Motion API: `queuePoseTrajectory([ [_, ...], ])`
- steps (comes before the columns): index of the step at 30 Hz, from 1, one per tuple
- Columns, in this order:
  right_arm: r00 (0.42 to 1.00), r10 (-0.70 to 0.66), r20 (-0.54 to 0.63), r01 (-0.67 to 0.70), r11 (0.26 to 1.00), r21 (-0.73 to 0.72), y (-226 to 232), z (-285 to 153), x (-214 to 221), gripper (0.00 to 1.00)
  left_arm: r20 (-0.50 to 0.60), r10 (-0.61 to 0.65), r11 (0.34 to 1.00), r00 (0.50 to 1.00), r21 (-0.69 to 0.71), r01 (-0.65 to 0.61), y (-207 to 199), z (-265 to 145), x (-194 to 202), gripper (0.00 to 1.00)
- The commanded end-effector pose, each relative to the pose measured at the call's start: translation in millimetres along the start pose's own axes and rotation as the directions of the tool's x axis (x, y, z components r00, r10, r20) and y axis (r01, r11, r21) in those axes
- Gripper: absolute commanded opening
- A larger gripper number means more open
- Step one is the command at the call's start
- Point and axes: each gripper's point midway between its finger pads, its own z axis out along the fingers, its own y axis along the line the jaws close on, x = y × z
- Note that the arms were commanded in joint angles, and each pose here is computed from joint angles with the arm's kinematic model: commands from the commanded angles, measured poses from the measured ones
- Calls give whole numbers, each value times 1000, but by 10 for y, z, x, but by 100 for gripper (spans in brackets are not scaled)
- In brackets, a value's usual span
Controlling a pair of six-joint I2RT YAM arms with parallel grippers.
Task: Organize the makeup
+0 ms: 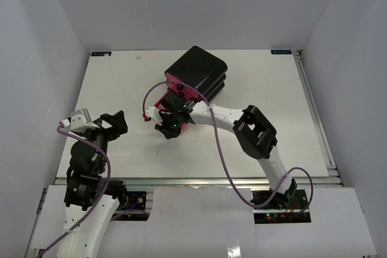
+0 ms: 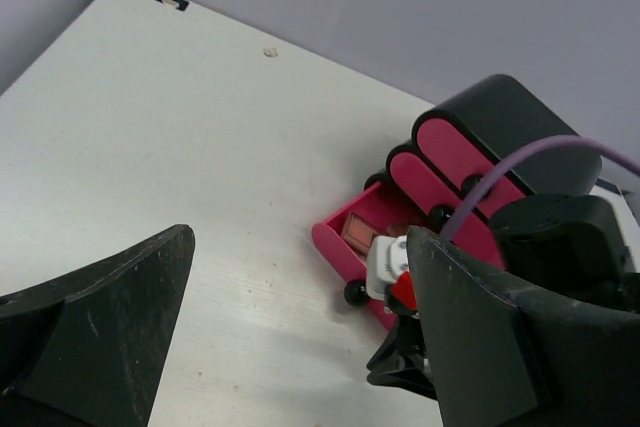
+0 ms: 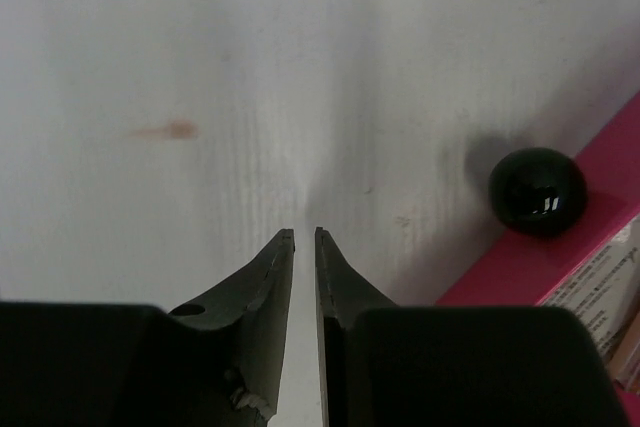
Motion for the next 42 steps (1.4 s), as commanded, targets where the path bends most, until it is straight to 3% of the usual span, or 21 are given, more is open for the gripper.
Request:
queuePoseTrajectory([
  [1,997,72,-12,-68,976,208,-302,88,-143,20,52,-11,999,999,-37,13,72,-25,-106,98],
  [9,985,156,-78,-97,861,500,-782,154,149,26,71,-14,1000,997,0,14,18,-58,-141,98],
  [12,982,166,-86,-77,779,623,-1017,12,220,49,79,-14,1000,997,12,13,5,-74,-152,98],
  [16,986,149,-72,-65,750,659,-1184,-127,197,78,84,-13,1000,996,16,12,0,-81,-161,98],
  [21,987,132,-89,-32,715,698,-1333,-241,209,90,84,-11,1000,996,20,10,-6,-78,-158,98],
  [36,972,117,-202,97,583,807,-1587,-575,478,90,82,-9,999,997,31,7,-24,-77,-150,98],
  [39,974,100,-202,100,610,786,-1534,-570,474,90,78,-8,999,997,36,5,-33,-70,-138,98],
  [42,982,62,-178,81,713,696,-1342,-519,368,90,63,-1,999,998,48,-2,-55,-46,-96,98],
])
